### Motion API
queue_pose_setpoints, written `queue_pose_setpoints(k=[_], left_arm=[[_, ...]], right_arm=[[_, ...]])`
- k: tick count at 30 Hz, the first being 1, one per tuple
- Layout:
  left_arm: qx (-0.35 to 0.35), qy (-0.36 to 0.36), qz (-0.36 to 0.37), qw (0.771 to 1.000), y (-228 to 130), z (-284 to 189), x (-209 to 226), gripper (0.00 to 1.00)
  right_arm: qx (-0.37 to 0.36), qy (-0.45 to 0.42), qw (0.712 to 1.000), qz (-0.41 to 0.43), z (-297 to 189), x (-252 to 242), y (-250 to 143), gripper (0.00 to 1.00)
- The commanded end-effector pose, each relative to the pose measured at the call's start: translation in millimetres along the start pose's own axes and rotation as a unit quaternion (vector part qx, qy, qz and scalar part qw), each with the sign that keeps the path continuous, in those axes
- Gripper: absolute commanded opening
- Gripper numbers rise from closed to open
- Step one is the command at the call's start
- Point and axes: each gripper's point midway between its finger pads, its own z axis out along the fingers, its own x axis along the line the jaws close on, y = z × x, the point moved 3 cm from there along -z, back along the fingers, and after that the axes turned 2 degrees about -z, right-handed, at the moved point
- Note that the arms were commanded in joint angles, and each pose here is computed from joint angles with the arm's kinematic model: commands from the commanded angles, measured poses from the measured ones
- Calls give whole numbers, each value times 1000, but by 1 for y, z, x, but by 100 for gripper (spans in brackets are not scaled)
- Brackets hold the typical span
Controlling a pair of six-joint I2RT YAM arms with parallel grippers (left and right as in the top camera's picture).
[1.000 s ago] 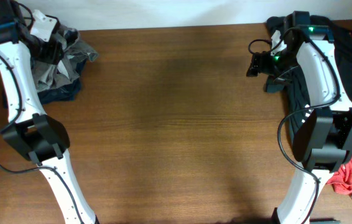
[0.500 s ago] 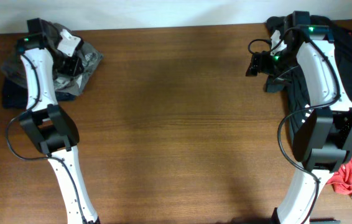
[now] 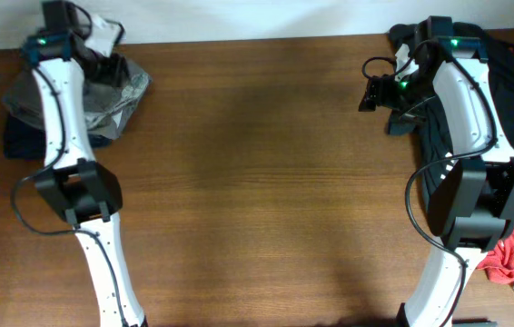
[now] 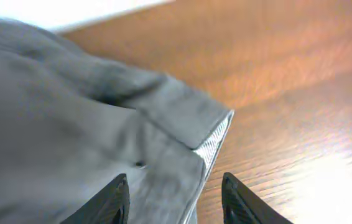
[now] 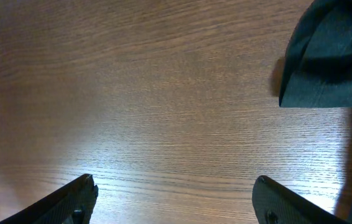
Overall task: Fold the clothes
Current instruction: 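Lower the shorts onto the navy garment stack and open the left gripper, then withdraw the left gripper from the stacked shorts toward the lower left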
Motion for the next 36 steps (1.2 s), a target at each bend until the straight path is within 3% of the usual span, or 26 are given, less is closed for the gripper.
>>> queue_pose_setpoints(k=[1,6,13,18,26,31,33,36], left_arm=[[-56,60,-119,989,11,-72,45,48],[-37,98,-275,956,-36,-88,114,72],[-49,80,-417,904,-96,-88,188,73],[-45,63,-452,889,-116,-57,207,73],[-56,57,-494,866,-124,-12,220,70],[-72,46,-488,869,-118,-3,220,62],[-75,46,-485,870,-115,-2,220,58],[-79,46,-482,872,-113,-2,220,41]], right_arm=[[5,4,1000,-3,4,0,-2,84],[5,4,1000,-4,4,0,-2,84],[5,4,1000,-4,4,0,-2,84],[5,4,1000,-4,4,0,-2,84],[6,5,1000,-4,4,0,-2,84],[6,5,1000,-4,4,0,-2,84],[6,4,1000,-4,4,0,-2,84],[6,5,1000,-4,4,0,-2,85]])
